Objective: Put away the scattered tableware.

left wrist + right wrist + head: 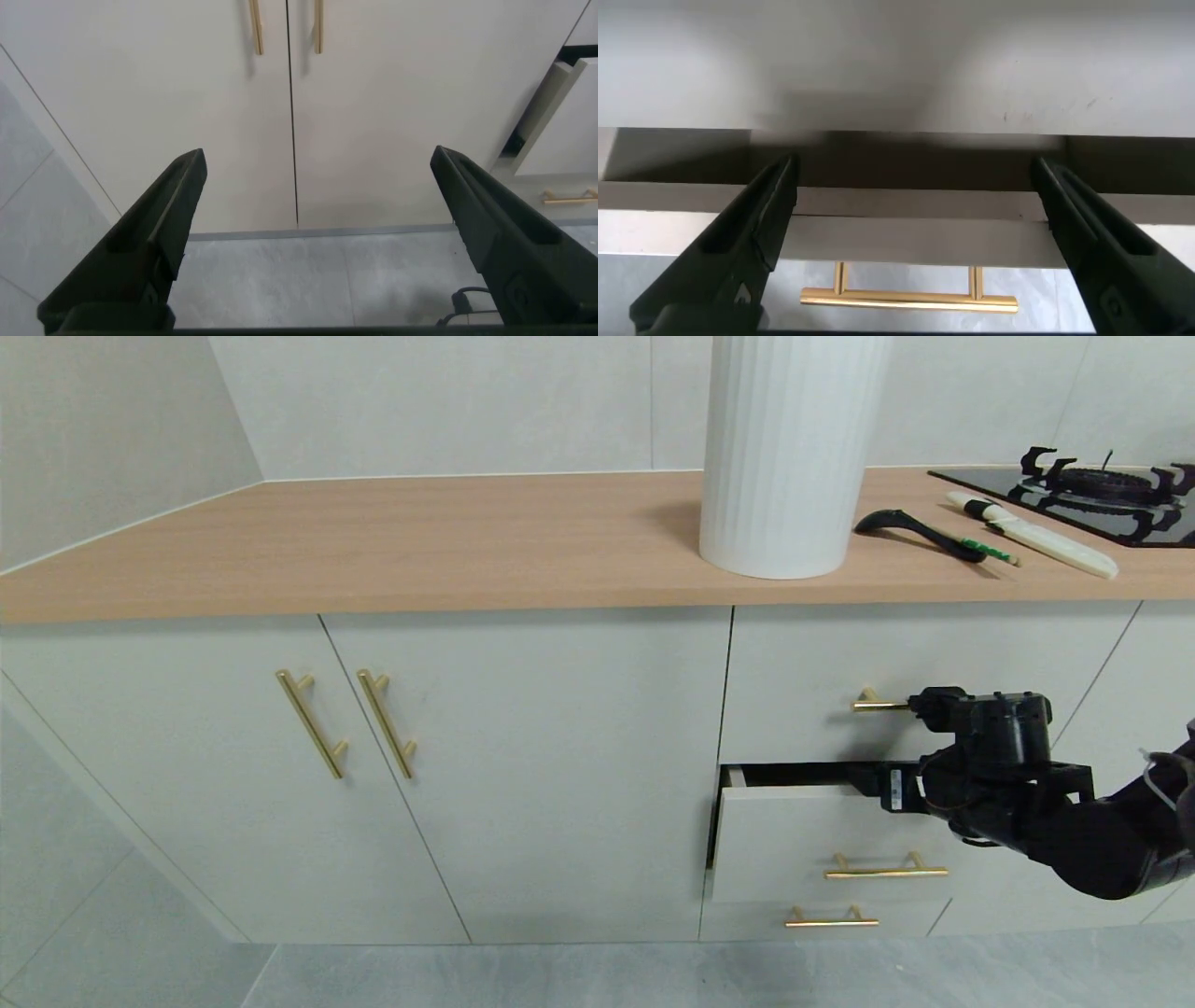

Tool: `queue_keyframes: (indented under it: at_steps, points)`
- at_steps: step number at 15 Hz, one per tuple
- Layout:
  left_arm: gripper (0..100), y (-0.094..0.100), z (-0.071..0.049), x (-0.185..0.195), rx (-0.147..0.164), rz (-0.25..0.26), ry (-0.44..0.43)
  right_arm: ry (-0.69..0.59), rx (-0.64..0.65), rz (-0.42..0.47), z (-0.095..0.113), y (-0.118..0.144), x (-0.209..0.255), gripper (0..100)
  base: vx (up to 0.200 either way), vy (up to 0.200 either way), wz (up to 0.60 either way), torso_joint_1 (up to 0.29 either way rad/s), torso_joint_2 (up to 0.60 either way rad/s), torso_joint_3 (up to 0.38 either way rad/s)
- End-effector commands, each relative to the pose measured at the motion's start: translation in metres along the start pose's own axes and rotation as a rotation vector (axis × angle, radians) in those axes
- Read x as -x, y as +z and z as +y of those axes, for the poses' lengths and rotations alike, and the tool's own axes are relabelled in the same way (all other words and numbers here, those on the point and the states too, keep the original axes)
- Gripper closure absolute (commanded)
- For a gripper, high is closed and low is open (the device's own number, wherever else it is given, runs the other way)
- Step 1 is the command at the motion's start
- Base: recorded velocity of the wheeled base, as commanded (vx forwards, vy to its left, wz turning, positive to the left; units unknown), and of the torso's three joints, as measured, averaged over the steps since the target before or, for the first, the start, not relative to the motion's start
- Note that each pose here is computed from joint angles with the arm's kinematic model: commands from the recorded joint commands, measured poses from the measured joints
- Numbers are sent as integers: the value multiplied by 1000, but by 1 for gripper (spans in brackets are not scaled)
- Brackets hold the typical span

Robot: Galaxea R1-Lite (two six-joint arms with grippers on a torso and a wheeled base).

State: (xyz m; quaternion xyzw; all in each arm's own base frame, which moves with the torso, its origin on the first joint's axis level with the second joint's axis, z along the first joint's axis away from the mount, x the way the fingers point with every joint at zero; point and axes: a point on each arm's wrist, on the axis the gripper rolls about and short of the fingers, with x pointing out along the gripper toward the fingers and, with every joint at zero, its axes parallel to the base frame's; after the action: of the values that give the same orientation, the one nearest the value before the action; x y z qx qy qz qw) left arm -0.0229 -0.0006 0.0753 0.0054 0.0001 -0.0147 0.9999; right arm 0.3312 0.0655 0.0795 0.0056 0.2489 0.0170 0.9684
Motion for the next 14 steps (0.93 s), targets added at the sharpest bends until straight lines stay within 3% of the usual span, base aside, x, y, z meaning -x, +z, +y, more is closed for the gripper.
queue_keyframes:
  at_steps: [1,6,14]
  points:
    - [0,0,0,0,0,1,0,0,9,31,0,-6,-1,0,0,0,0,0,0,0]
    - [0,0,0,0,0,1,0,-1,14,66,-1,-1,11,0,0,0,0,0,0,0]
    - [0,0,0,0,0,1,-1,8,94,208,-3,1,44,0,0,0,0,0,0,0]
